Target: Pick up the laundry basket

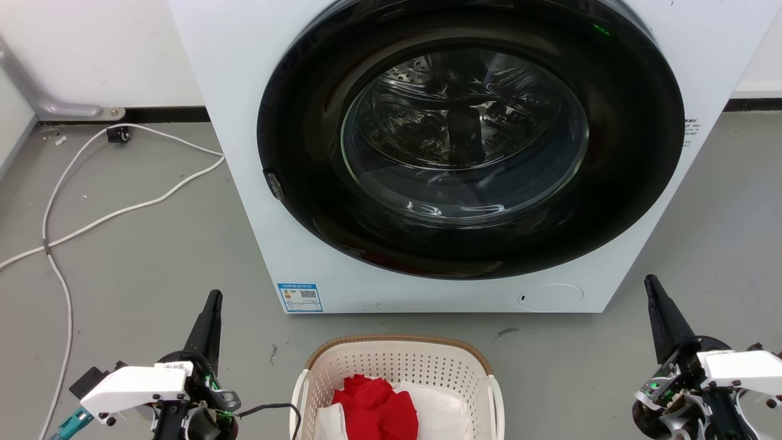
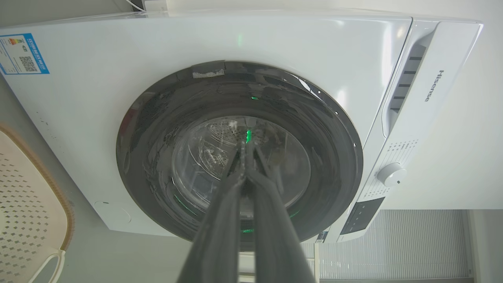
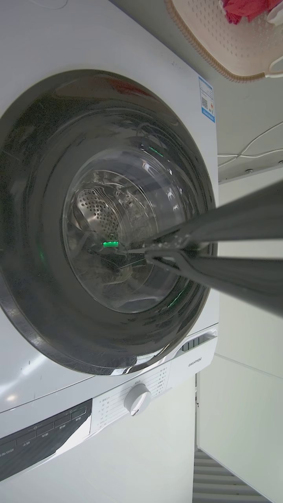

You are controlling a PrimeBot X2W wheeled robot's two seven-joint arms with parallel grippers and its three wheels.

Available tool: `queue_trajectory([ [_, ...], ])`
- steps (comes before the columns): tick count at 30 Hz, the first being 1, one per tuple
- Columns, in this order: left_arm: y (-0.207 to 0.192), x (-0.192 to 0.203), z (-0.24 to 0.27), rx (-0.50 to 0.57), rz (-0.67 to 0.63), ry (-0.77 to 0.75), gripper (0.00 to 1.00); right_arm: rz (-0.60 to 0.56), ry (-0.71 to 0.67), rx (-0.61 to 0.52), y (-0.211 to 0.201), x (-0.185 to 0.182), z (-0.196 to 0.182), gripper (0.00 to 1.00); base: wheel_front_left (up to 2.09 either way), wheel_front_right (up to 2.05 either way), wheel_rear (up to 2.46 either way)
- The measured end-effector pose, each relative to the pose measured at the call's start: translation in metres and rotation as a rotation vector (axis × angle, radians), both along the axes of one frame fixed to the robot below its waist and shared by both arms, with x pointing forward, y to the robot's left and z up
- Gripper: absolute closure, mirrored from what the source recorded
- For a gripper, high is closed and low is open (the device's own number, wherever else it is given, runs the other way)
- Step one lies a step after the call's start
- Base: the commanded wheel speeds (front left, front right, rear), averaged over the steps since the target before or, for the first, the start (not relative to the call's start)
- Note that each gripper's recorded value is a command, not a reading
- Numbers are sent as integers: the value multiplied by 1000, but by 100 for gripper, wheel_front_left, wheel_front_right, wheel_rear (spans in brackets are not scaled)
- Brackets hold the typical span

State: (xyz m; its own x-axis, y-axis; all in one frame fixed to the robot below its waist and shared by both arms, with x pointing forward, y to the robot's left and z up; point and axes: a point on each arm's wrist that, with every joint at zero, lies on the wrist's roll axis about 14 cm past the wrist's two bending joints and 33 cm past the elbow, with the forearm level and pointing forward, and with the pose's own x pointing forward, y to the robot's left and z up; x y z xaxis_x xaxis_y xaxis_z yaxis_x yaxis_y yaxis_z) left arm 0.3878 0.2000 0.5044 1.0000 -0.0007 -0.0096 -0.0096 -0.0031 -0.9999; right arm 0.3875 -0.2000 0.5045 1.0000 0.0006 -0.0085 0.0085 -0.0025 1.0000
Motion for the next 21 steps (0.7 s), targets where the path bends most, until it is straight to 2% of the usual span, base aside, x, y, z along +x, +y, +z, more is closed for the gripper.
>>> queue_trajectory([
  [21, 0, 0, 0, 0, 0, -1, 100, 0, 0, 0, 0, 0, 0, 100, 0, 0, 0],
])
